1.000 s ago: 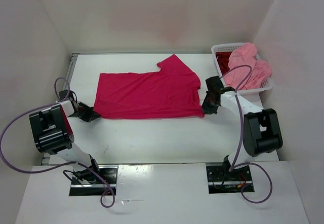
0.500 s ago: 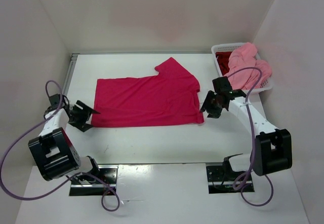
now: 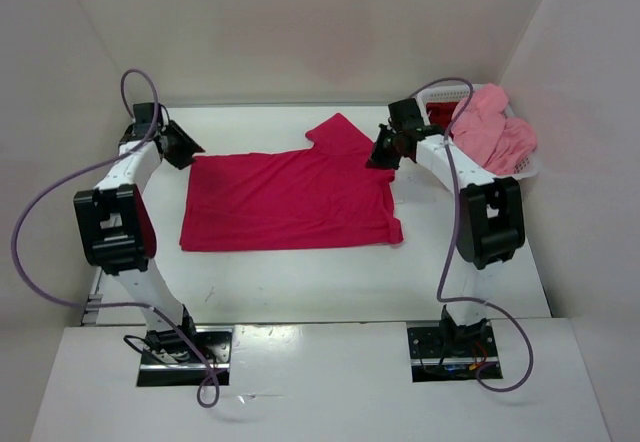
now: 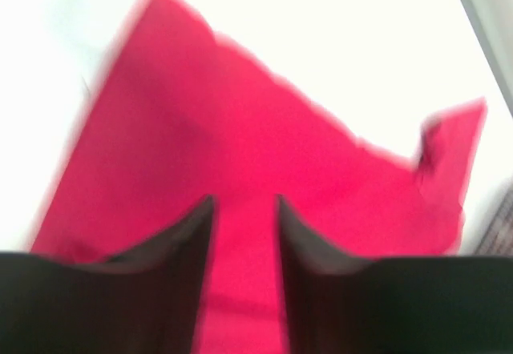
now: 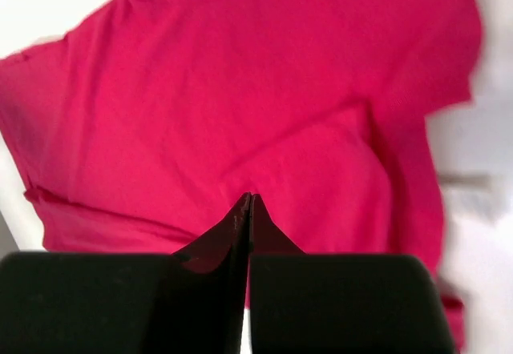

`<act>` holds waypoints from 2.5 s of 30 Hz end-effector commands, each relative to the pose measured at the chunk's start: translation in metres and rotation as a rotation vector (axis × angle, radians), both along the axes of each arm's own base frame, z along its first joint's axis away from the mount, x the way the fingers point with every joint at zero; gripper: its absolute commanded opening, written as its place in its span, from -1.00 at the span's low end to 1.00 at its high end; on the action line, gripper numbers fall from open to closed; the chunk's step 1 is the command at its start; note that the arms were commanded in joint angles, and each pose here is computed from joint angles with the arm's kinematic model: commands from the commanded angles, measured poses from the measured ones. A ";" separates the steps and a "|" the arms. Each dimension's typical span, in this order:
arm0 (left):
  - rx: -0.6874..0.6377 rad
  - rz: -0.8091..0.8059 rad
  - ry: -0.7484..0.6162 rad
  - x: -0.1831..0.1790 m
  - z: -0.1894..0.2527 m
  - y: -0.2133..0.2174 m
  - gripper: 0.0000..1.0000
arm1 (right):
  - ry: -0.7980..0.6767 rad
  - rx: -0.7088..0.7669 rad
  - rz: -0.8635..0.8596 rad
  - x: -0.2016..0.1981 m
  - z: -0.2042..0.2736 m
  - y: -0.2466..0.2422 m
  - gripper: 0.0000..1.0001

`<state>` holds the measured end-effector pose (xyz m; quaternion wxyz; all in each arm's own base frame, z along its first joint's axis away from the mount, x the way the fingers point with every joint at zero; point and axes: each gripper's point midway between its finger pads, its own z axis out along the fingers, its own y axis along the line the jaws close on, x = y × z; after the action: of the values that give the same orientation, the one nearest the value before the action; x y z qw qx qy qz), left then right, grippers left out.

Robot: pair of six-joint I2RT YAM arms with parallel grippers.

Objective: Fold and stack the t-shirts
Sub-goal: Fold the flattened tshirt in 1/3 of the way, then grap the side of the flattened tshirt furthest away from the robot with both arms

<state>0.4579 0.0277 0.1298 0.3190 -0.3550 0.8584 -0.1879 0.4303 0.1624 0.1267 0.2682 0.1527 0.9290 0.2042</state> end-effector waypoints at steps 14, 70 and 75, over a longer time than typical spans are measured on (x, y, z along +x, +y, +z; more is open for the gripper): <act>0.254 0.131 0.163 0.082 -0.085 0.066 0.16 | -0.136 0.106 0.115 0.077 0.018 0.044 -0.80; 0.254 0.109 0.049 0.078 -0.025 0.036 -1.00 | -0.370 0.207 -0.021 0.261 -0.078 0.083 0.09; 0.248 0.096 0.056 0.074 -0.030 0.025 -1.00 | -0.469 0.170 -0.043 0.273 -0.022 0.052 0.42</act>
<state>0.5297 0.0606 0.0735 0.3192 -0.3570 0.8770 -0.0380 0.6927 0.2372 0.0579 0.4235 0.1470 0.8363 0.3158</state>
